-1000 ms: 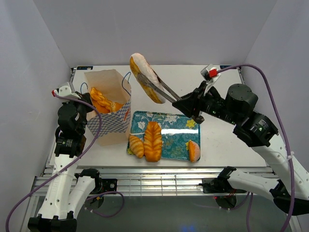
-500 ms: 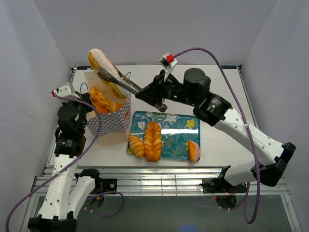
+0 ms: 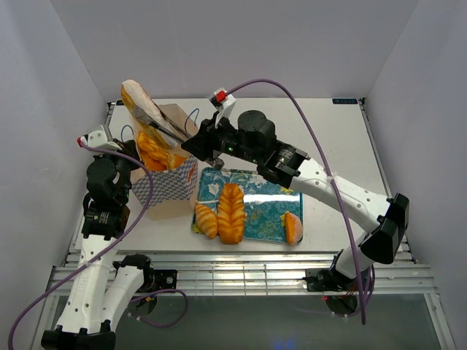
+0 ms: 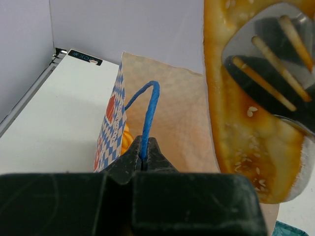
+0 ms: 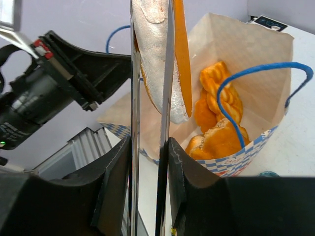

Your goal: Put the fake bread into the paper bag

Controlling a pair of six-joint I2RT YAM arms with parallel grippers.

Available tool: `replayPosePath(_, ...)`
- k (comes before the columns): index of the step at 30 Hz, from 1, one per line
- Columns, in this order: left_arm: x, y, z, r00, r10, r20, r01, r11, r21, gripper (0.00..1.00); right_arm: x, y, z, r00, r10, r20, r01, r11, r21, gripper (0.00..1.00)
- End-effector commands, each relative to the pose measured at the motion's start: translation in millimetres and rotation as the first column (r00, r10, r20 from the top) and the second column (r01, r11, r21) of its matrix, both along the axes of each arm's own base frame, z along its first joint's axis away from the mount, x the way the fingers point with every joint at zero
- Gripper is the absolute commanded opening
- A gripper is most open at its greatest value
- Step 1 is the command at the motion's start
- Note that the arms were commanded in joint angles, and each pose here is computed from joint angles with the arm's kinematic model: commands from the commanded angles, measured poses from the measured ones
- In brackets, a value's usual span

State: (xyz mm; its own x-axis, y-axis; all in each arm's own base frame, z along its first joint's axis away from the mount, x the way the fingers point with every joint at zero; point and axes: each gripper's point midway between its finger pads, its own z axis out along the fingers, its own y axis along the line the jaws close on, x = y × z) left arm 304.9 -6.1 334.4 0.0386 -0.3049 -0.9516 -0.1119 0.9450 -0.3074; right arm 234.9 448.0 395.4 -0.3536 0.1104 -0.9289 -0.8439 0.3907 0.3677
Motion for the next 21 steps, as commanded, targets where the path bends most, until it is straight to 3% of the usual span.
replayPosePath(1,-3,1,1,1.000,0.004,0.008,-0.004,1.000,0.007,0.00,11,-8,34,0.994,-0.075,0.085,0.065,0.991,0.115,0.34)
replayPosePath(7,-3,-1,1,1.000,-0.002,0.009,0.002,1.000,0.007,0.00,9,-7,-5,0.997,-0.073,0.034,0.072,0.997,0.040,0.37)
replayPosePath(10,-3,0,1,1.000,-0.002,0.006,0.002,1.000,0.007,0.00,2,-9,-16,0.998,-0.063,0.013,0.063,0.998,0.006,0.45)
replayPosePath(21,-2,-1,-1,1.000,-0.005,0.002,0.005,1.000,0.009,0.00,-6,-17,-6,0.997,-0.080,0.019,0.080,0.997,0.013,0.55)
